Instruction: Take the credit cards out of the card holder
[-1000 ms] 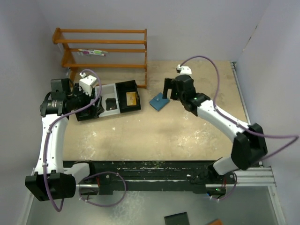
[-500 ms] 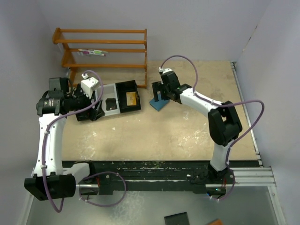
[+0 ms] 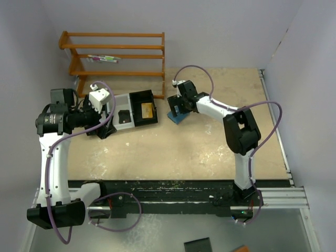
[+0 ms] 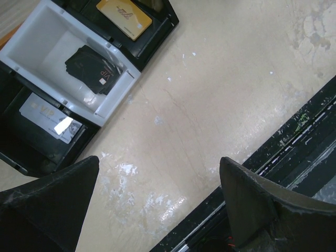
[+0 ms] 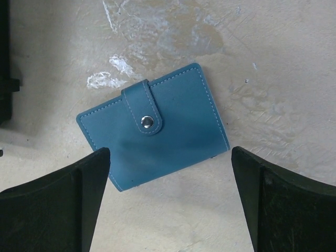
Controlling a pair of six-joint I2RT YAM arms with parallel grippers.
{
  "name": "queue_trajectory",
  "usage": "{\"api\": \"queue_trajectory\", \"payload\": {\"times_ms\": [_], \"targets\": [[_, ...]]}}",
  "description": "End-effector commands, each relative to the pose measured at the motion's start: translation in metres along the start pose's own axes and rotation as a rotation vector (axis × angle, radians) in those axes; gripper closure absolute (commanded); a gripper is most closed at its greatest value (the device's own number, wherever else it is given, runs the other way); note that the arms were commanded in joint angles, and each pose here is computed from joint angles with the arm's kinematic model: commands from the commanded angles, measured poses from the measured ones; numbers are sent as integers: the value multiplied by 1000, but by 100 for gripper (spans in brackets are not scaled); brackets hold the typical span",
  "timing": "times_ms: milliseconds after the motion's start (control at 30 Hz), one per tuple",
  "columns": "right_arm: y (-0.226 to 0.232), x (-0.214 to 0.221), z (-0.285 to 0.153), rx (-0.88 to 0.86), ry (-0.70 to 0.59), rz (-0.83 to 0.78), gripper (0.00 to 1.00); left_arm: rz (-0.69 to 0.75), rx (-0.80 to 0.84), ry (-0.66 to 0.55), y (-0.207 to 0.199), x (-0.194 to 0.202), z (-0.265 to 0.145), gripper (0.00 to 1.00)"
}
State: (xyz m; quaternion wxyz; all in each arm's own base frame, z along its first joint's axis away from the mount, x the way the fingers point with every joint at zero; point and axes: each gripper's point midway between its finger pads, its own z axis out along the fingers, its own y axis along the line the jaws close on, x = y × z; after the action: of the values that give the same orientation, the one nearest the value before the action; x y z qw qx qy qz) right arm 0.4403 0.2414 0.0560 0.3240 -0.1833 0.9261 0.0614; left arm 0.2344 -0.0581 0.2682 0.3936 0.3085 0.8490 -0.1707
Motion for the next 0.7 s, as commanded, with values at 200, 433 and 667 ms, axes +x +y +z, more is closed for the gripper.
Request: {"api": "queue_trajectory", "payload": {"times_ms": [200, 433, 667], "targets": [[31, 4, 3, -27, -20, -98, 0, 65, 8, -58, -8, -17, -14, 1], [45, 12, 3, -14, -35, -123, 0, 64, 5, -67, -8, -21, -16, 1], [29, 16, 8, 148, -49, -124, 23, 60, 4, -75, -10, -22, -17, 0]]}}
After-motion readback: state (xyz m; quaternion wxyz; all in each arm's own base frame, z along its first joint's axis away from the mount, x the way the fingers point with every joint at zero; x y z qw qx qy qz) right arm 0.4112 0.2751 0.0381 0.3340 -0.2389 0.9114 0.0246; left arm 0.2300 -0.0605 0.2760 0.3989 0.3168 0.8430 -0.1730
